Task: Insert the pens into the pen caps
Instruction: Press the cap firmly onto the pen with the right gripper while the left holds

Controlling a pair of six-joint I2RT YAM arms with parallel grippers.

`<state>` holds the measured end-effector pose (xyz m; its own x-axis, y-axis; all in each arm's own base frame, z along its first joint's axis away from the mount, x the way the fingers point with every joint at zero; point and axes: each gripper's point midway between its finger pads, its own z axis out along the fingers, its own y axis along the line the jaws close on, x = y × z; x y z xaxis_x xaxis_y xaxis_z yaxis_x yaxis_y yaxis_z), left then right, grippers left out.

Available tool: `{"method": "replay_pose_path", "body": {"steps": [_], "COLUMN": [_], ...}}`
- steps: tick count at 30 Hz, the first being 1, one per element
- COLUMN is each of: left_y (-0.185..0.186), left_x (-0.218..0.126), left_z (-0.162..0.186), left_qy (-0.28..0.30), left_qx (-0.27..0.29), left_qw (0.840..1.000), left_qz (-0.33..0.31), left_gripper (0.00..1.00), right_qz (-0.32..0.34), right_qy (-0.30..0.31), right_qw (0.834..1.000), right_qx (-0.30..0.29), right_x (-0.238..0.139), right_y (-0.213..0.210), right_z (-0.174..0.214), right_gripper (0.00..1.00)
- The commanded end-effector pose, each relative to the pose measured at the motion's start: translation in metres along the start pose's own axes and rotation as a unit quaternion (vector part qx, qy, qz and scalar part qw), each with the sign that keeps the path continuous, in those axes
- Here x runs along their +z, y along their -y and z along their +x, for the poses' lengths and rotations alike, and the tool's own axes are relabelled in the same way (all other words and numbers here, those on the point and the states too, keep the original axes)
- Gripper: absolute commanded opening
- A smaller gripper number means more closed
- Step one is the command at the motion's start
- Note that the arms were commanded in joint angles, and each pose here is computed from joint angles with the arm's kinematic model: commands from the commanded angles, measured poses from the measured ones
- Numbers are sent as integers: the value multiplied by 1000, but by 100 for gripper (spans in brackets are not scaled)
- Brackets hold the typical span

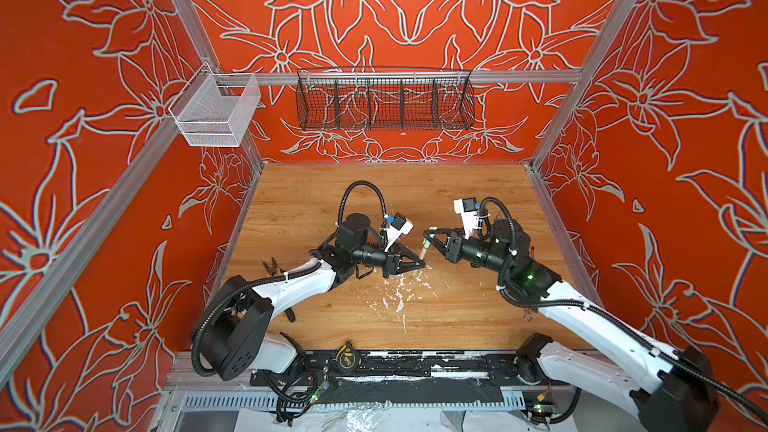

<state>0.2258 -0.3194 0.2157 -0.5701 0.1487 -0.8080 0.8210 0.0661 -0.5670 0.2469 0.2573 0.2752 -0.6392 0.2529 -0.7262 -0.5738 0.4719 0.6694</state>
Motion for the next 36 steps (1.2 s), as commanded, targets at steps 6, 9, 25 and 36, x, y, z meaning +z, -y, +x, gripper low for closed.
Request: {"method": "replay_pose_path", "body": {"steps": [6, 9, 25, 36], "left_y": [18, 19, 24, 27], "left_x": [-8, -9, -25, -37], "left_z": [-66, -73, -107, -125], "left_qy": [67, 73, 101, 120], "left_qx": [105, 115, 143, 169], "left_qw": [992, 991, 984, 978], "left_qz": [12, 16, 29, 17], "left_gripper": [0, 0, 0, 0], "right_qz": [-4, 4, 29, 34], "right_qy": [-90, -98, -128, -143], "right_qw": [995, 994, 990, 987], "right_qx": [39, 45, 51, 61], "right_x": [10, 11, 8, 15], "right_y": [3, 6, 15, 18], "right_z": [69, 81, 124, 150], "right_gripper": [0, 0, 0, 0]}}
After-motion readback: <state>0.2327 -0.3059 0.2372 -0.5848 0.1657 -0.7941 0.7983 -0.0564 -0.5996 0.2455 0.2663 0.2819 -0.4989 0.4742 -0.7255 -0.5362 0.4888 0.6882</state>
